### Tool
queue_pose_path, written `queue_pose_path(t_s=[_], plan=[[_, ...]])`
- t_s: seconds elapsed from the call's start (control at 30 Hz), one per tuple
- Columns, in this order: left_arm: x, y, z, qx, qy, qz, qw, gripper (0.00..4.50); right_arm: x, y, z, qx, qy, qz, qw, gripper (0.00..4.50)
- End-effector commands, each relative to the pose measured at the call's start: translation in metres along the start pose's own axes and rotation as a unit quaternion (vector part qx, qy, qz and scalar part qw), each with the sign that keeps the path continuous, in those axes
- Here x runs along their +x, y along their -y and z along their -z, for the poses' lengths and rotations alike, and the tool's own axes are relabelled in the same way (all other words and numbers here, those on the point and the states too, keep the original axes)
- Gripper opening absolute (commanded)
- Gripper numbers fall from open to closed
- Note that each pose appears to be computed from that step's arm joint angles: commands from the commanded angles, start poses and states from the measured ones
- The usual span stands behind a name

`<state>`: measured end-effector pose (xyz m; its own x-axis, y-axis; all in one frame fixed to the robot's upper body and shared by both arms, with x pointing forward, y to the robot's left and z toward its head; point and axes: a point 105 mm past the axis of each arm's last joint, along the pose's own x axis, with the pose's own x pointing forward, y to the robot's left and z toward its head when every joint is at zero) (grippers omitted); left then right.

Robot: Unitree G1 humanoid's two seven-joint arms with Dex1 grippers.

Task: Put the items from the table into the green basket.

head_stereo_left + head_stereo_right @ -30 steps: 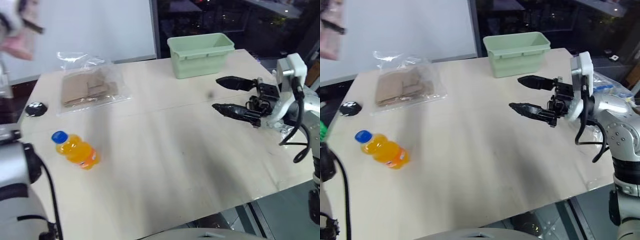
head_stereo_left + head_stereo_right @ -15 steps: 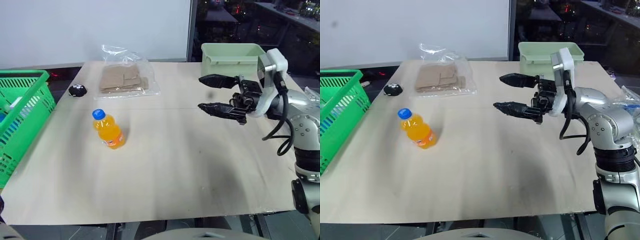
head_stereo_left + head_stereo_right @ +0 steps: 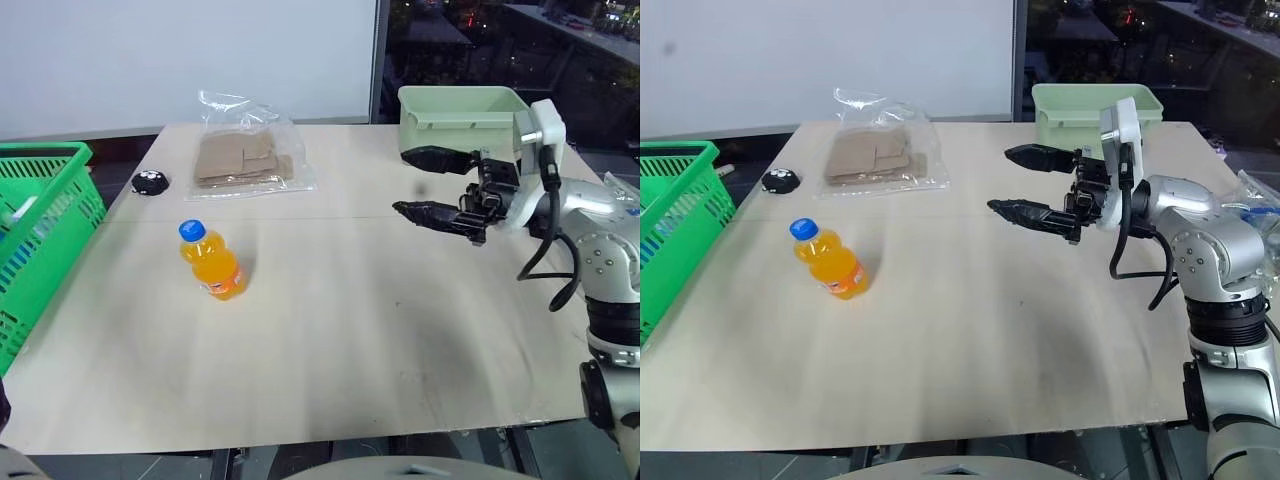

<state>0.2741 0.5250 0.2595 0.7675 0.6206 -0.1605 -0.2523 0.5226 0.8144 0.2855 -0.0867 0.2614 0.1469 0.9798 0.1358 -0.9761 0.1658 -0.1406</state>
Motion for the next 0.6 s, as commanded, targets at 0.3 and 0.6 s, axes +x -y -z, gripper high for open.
queue_pose_path(t_s=[0.3,0.6], plan=[[-0.022,0.007,-0.093,-0.218,0.256,0.123,0.934,2.65,-0.012,0.0,-0.011,-0.042,-0.001,0.02,0.999,4.5],[-0.125,0.086,-0.075,-0.314,0.345,0.379,0.799,2.65,-0.026,0.0,-0.002,-0.038,-0.022,0.053,0.998,4.5]])
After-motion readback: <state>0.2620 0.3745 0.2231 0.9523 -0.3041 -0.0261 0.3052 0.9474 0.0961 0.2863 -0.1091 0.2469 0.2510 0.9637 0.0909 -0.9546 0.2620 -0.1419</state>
